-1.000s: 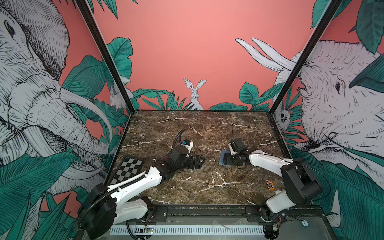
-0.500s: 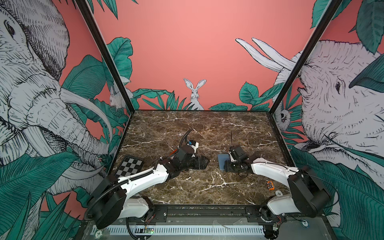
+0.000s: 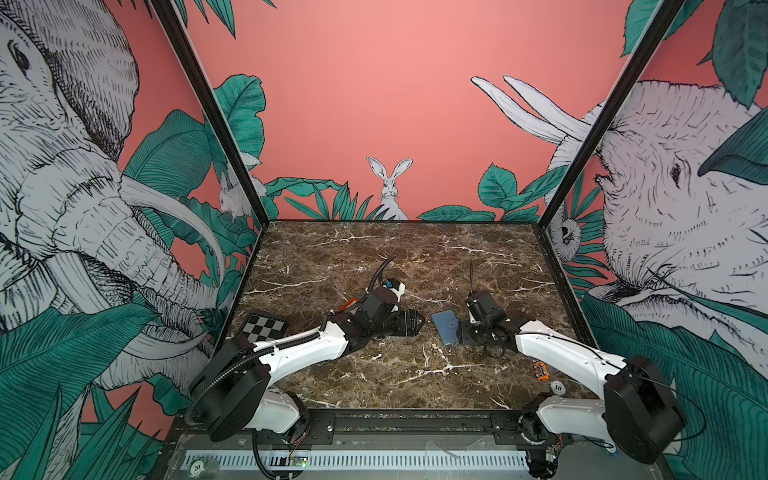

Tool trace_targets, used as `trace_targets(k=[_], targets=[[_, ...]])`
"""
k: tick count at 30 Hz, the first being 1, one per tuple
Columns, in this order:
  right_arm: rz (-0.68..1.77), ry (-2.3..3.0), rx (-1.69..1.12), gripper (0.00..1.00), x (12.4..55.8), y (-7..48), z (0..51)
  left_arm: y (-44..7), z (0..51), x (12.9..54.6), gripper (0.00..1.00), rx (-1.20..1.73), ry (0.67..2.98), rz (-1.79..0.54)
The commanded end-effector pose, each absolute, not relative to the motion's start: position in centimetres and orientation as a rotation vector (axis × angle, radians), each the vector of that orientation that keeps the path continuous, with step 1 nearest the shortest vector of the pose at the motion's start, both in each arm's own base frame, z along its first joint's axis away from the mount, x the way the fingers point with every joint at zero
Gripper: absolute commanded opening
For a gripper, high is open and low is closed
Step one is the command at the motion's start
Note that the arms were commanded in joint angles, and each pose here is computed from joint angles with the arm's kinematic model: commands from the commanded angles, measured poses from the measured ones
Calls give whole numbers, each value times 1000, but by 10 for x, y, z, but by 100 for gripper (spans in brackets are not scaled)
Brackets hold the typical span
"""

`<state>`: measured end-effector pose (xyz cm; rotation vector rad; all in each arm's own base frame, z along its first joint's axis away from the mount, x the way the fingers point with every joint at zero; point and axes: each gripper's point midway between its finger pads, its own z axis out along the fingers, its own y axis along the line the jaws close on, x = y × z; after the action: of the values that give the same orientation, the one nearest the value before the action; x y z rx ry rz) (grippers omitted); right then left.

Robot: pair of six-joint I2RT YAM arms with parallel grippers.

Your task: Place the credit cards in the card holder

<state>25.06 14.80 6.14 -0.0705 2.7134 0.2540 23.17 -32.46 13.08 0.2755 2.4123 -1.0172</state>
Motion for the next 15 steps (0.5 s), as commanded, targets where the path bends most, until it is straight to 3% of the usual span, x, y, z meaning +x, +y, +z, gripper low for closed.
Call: trace_targets(k=[1,15], targets=[[244,2695,-77,54,269,152,67,-331,142,234,79,261,2377,-1054],[240,2753,-109,47,301,166,37,-326,143,231,79,232,2364,-1074]])
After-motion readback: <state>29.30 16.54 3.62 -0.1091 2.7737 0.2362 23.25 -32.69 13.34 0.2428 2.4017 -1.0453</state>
